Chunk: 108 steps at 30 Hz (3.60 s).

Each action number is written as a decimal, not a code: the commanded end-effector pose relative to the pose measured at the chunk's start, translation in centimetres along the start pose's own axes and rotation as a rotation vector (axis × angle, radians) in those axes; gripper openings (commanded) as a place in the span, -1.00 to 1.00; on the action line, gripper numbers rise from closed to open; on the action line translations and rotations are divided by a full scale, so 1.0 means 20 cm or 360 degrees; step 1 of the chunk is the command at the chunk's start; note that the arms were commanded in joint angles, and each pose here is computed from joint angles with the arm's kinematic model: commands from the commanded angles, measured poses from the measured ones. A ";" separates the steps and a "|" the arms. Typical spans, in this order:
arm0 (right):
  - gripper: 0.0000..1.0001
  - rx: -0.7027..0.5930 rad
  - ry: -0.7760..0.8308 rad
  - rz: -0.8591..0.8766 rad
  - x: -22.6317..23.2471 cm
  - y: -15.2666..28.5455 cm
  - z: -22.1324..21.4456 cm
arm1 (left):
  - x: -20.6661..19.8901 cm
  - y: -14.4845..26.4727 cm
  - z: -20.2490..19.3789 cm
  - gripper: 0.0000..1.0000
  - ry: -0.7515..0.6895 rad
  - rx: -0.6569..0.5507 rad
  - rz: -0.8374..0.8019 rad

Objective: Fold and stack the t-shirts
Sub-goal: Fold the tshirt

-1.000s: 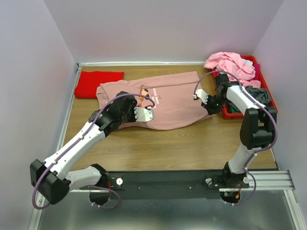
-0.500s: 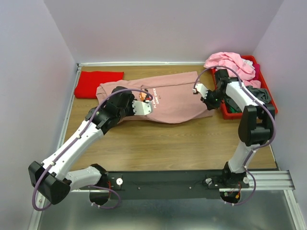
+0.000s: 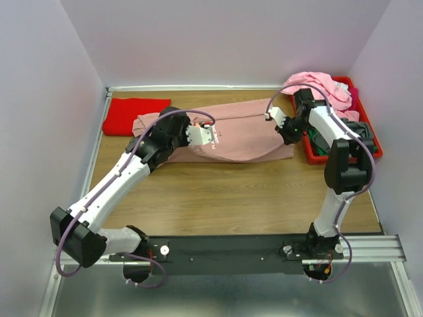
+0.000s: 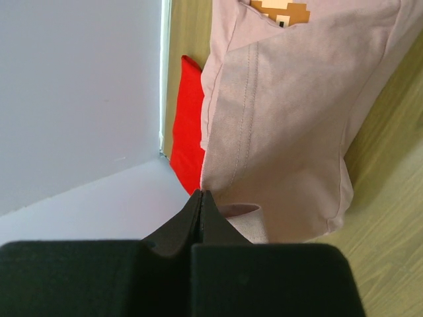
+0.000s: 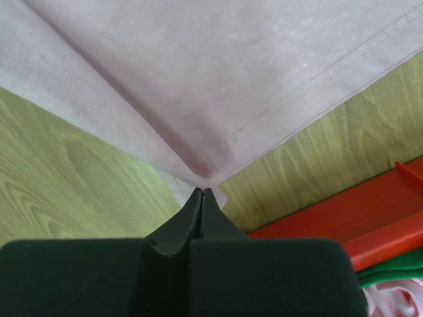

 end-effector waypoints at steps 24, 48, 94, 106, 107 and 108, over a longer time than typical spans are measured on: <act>-0.98 -0.0036 -0.0158 -0.0095 -0.24 -0.10 0.09 | 0.08 -0.12 -0.05 -1.00 0.0032 0.0121 0.0080; -0.97 -0.0059 -0.0182 -0.0146 -0.35 -0.13 0.13 | 0.02 -0.15 -0.09 -1.00 0.0045 0.0127 0.0041; -0.94 -0.0081 -0.0212 -0.0147 -0.44 -0.27 0.19 | 0.01 -0.22 -0.09 -1.00 0.0065 0.0165 0.0003; -0.93 -0.0094 -0.0232 -0.0164 -0.47 -0.30 0.21 | 0.02 -0.23 -0.09 -1.00 0.0074 0.0176 0.0006; -0.93 -0.0093 -0.0229 -0.0167 -0.47 -0.30 0.21 | 0.02 -0.24 -0.09 -1.00 0.0072 0.0176 0.0006; -0.93 -0.0094 -0.0229 -0.0169 -0.47 -0.30 0.22 | 0.02 -0.23 -0.09 -1.00 0.0074 0.0176 0.0010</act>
Point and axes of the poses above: each gripper's point midway between its finger pads, its own y axis back along the fingers, its own x axis along the line the jaws close on, z = x × y, the point moved 8 cm from there along y, back along the fingers, and after that the axes turned 3 degrees about y, right-handed, at the moved point
